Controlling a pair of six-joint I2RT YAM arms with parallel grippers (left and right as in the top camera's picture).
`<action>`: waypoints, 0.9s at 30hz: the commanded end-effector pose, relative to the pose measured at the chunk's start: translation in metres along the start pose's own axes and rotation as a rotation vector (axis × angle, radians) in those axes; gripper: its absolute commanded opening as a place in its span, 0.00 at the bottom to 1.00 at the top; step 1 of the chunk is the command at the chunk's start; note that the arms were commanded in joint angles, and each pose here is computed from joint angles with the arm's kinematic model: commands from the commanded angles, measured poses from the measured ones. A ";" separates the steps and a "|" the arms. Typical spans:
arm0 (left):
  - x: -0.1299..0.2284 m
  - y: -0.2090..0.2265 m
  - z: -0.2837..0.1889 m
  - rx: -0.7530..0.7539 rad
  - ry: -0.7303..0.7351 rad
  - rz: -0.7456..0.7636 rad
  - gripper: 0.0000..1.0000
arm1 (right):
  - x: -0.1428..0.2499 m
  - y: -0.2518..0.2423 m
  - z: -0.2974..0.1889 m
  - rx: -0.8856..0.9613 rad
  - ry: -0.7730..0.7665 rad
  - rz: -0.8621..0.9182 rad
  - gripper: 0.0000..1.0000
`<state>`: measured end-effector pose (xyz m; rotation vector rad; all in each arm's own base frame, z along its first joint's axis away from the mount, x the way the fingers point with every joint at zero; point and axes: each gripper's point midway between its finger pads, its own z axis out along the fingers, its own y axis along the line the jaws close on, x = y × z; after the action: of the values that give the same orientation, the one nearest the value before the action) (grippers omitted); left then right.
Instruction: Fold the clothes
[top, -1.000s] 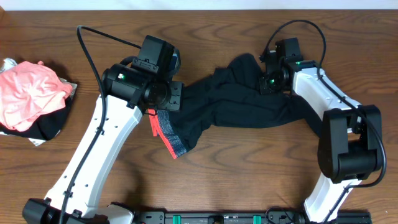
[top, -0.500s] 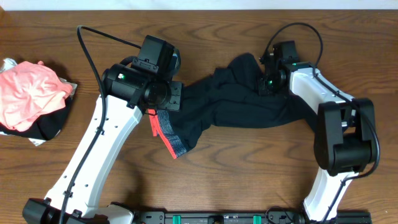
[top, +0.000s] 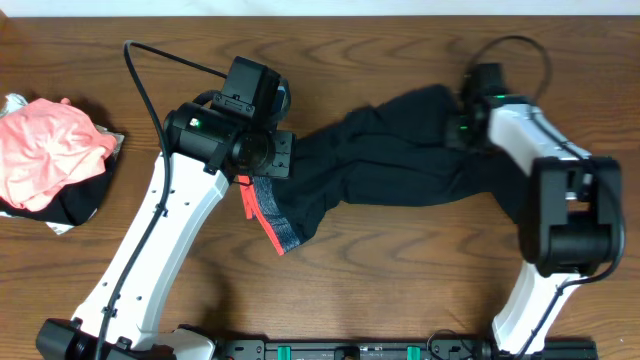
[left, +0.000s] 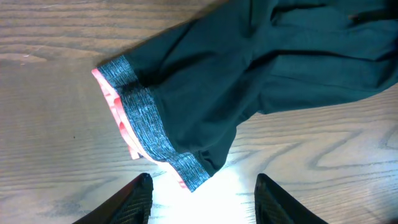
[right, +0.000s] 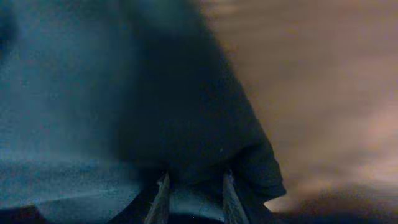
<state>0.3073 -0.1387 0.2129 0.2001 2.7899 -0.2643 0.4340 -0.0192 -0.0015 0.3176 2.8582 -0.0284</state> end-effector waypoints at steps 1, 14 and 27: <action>-0.004 0.000 -0.008 0.001 -0.025 -0.008 0.53 | 0.016 -0.087 0.018 0.177 0.067 0.198 0.27; -0.005 0.000 -0.008 0.001 -0.027 -0.008 0.72 | -0.003 -0.192 -0.008 0.038 0.022 0.450 0.31; -0.054 -0.012 0.006 0.044 -0.179 0.003 0.91 | -0.078 -0.118 -0.148 -0.241 -0.291 0.188 0.40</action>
<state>0.3481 -0.1553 0.2327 0.1907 2.6010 -0.3316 0.4279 -0.1756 0.0827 0.7241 2.6258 0.2243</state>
